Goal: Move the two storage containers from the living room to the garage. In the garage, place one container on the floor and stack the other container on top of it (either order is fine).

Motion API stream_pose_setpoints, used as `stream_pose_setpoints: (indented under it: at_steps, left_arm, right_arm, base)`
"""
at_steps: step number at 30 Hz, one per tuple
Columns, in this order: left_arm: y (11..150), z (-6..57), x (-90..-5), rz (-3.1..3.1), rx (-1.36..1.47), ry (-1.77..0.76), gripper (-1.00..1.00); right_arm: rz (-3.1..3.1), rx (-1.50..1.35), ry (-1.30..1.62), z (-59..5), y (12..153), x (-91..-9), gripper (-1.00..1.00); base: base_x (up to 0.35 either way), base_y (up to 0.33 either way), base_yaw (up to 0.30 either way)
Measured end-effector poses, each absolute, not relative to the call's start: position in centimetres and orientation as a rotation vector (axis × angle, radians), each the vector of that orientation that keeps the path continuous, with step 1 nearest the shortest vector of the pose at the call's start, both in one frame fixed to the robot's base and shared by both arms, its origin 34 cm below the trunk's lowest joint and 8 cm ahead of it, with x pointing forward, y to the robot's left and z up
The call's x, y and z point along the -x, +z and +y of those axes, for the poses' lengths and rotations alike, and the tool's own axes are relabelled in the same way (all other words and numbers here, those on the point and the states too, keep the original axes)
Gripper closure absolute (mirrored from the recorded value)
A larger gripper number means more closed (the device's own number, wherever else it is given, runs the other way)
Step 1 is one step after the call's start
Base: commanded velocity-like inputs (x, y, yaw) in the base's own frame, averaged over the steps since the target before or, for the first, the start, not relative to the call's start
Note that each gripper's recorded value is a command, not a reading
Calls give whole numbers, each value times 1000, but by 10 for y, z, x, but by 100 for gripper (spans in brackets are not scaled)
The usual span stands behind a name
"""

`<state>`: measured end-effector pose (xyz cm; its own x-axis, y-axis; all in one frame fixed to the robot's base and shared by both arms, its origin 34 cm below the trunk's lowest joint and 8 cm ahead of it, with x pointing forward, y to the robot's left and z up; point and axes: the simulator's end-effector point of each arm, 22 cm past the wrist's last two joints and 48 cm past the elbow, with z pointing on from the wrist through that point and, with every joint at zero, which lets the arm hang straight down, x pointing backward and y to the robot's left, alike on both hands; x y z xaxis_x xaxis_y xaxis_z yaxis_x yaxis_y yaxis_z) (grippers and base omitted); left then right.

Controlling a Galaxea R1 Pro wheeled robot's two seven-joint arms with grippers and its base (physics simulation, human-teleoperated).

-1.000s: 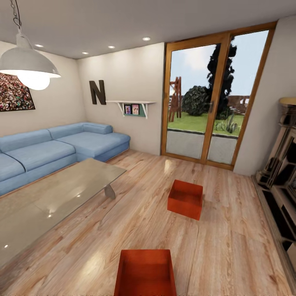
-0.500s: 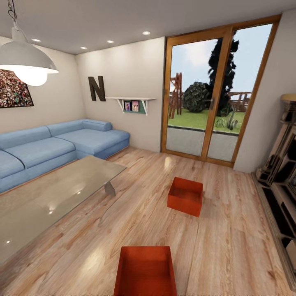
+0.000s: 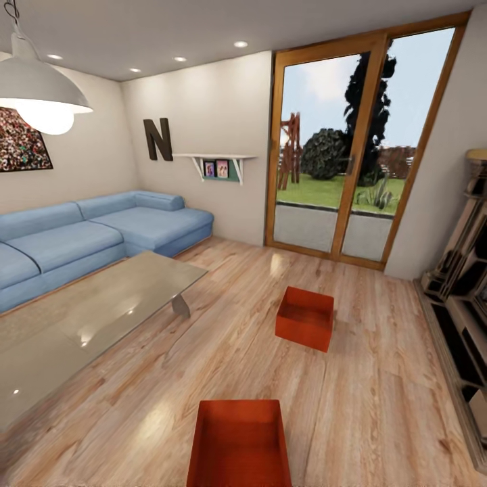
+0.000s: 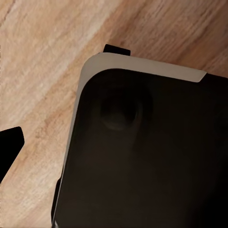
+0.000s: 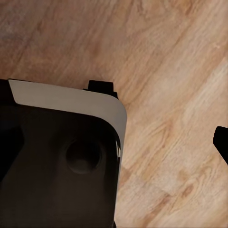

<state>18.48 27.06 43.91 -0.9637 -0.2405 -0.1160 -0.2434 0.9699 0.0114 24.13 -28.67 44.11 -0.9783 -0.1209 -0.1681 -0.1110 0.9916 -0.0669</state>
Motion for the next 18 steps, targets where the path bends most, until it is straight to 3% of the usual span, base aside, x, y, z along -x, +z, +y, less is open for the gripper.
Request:
stream_pose_setpoints:
  at_steps: [18]
  left_arm:
    - [438, 271, -174, 3033, 372, 45, -100]
  right_arm:
    - [2995, 159, -87, -288, 438, -230, -100]
  base:
    - [0, 0, 0]
